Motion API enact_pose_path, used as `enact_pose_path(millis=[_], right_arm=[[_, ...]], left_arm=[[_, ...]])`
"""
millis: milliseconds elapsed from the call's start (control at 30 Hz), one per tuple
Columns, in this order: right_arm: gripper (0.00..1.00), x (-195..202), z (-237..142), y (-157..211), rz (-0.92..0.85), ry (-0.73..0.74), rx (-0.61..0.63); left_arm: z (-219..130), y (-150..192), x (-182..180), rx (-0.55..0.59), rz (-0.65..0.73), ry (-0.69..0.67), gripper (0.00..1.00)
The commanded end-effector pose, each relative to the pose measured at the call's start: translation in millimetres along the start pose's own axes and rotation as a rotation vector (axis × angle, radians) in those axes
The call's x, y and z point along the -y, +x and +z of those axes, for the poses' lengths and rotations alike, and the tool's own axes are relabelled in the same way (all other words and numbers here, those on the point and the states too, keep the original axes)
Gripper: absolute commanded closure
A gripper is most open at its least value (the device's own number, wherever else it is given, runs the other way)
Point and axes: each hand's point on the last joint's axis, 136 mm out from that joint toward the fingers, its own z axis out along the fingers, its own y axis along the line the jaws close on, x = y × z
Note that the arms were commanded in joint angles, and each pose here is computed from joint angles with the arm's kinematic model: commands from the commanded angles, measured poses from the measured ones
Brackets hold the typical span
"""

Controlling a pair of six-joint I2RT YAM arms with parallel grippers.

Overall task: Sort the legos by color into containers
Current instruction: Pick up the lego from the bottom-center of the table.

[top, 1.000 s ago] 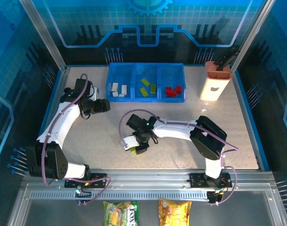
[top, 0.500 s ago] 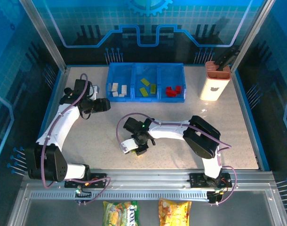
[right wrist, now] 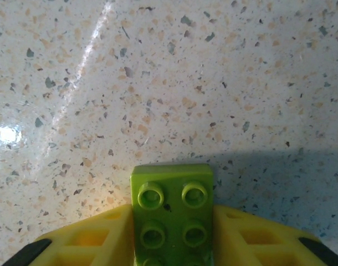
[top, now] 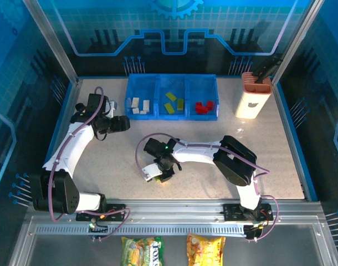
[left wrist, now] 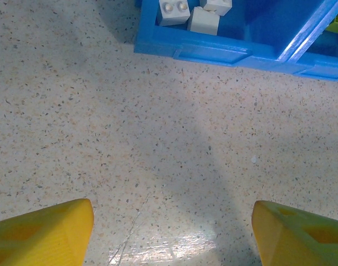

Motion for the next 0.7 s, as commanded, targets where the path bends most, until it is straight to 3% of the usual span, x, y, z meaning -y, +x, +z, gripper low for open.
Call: enact_pose_path(millis=[0, 267, 667], right_arm=[[0.64, 11.2, -9.5, -7.4, -0.017, 0.038, 0.017], [0.66, 51.7, -56.0, -3.8, 0.130, 0.171, 0.124], [0.70, 155.5, -114.0, 68.8, 0.519, 0.421, 0.142]], left_arm=[[-2.3, -2.2, -0.8, 0.014, 0.014, 0.005, 0.24], [-0.7, -4.8, -1.4, 0.016, 0.010, 0.005, 0.24], [-1.4, -6.3, -7.0, 0.022, -0.004, -0.007, 0.24]])
